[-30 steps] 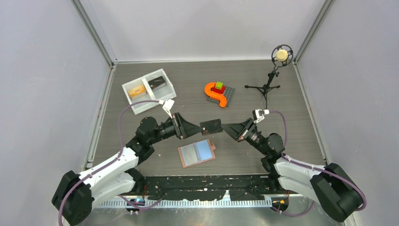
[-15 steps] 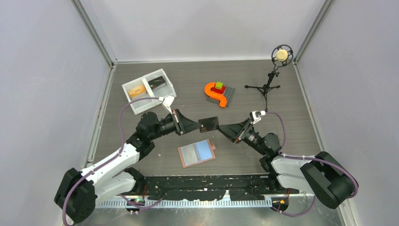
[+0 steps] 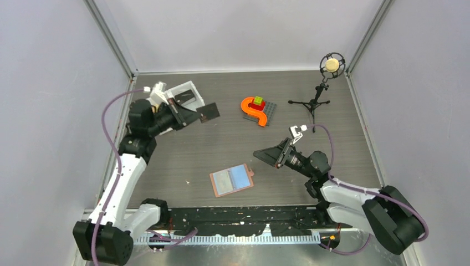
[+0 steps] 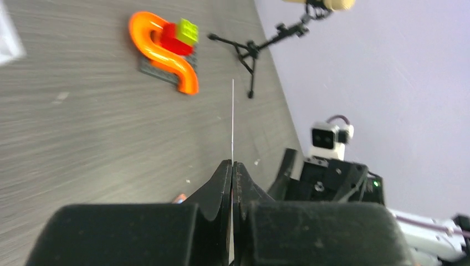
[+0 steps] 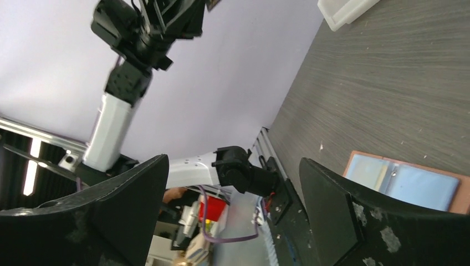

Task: Take the credit cards out of the card holder
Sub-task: Place the credit card in the storage box.

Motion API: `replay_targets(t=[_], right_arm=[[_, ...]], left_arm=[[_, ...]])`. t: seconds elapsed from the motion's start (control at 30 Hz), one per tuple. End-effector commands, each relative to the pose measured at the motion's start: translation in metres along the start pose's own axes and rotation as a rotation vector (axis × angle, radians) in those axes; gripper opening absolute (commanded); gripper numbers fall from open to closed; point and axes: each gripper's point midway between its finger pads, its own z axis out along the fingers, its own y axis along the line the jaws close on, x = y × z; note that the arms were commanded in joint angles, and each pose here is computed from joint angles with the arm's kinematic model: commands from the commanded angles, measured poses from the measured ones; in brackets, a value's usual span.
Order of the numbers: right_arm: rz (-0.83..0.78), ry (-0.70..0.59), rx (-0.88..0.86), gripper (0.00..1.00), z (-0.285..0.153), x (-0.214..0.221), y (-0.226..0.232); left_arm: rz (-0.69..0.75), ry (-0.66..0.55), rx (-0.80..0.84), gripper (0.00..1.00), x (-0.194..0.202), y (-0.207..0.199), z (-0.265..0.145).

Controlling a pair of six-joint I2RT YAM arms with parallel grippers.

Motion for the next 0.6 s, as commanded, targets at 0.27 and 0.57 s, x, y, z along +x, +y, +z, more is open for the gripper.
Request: replay_targets(t=[0.27, 0.57], right_arm=[[-0.462, 0.036, 0.282, 0.95, -0.011, -0.024, -0.012], [-0.589, -0.081, 0.344, 0.95, -0.029, -0.052, 0.015]], left_arm=[[-0.020, -0.010, -0.347, 0.00, -0.091, 0.080, -0.021], [-0.020, -0.059, -0.497, 0.00, -0.150, 0.137, 0.012]])
